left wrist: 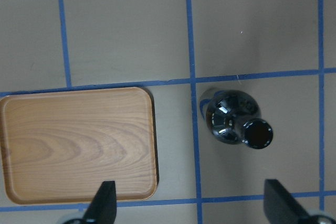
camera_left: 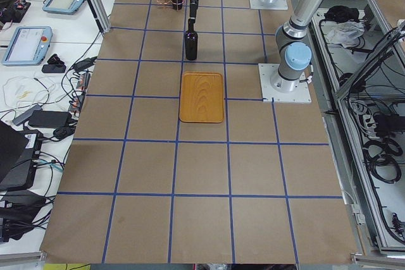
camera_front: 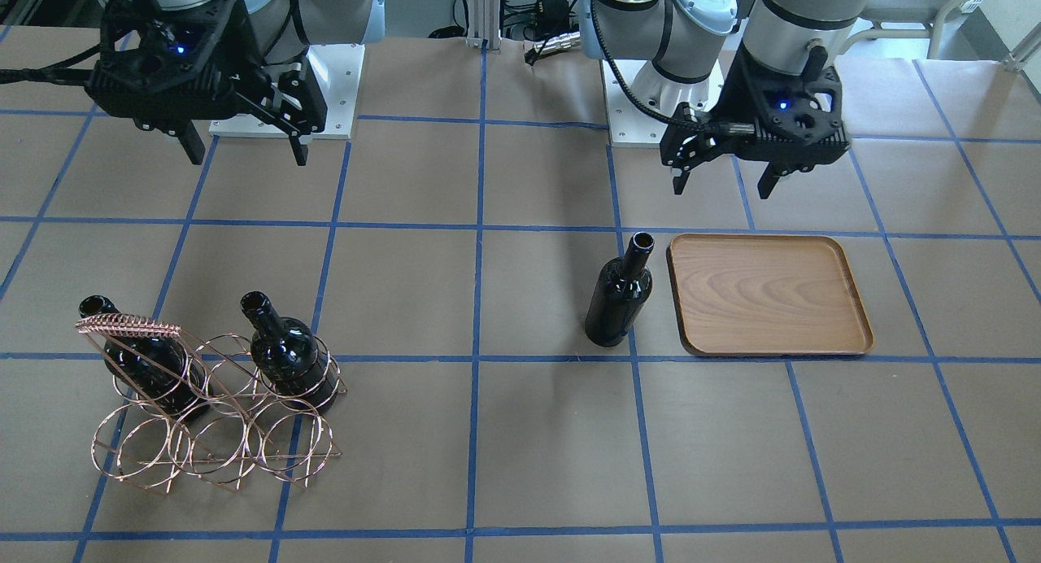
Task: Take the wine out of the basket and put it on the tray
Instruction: 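Raise the right gripper back over the rack while the left gripper moves to the bottle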
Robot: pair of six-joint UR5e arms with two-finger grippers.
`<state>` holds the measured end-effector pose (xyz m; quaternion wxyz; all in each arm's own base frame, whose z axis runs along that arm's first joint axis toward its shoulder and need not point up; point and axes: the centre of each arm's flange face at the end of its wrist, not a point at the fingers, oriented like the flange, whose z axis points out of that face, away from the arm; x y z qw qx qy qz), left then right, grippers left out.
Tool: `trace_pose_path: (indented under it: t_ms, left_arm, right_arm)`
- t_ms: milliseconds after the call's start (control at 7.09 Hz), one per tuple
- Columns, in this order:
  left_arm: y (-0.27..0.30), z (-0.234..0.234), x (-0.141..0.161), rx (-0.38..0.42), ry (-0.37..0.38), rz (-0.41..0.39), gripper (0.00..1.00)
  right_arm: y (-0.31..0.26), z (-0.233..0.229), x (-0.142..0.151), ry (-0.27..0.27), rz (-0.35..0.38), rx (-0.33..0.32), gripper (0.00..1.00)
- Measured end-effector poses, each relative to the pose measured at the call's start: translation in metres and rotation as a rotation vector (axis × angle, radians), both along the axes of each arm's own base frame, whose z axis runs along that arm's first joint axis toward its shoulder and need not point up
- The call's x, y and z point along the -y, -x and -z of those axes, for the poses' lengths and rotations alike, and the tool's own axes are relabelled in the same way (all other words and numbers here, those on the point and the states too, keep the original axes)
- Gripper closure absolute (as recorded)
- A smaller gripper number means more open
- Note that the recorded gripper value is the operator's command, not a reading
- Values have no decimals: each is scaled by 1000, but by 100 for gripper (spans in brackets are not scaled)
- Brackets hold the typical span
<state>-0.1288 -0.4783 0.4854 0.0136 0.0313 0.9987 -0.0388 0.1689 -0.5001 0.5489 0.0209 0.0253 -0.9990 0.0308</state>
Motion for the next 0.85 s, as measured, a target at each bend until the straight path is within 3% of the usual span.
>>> trace_pose_path:
  t_ms: [282,846]
  left_arm:
    - [28,16,6,-12,-13,11,0]
    - [44,57,26,-11,-61,38,0]
  right_arm:
    - [8,1,3,28,-6,5,0]
    - [9,0,1,32,-11,8,0]
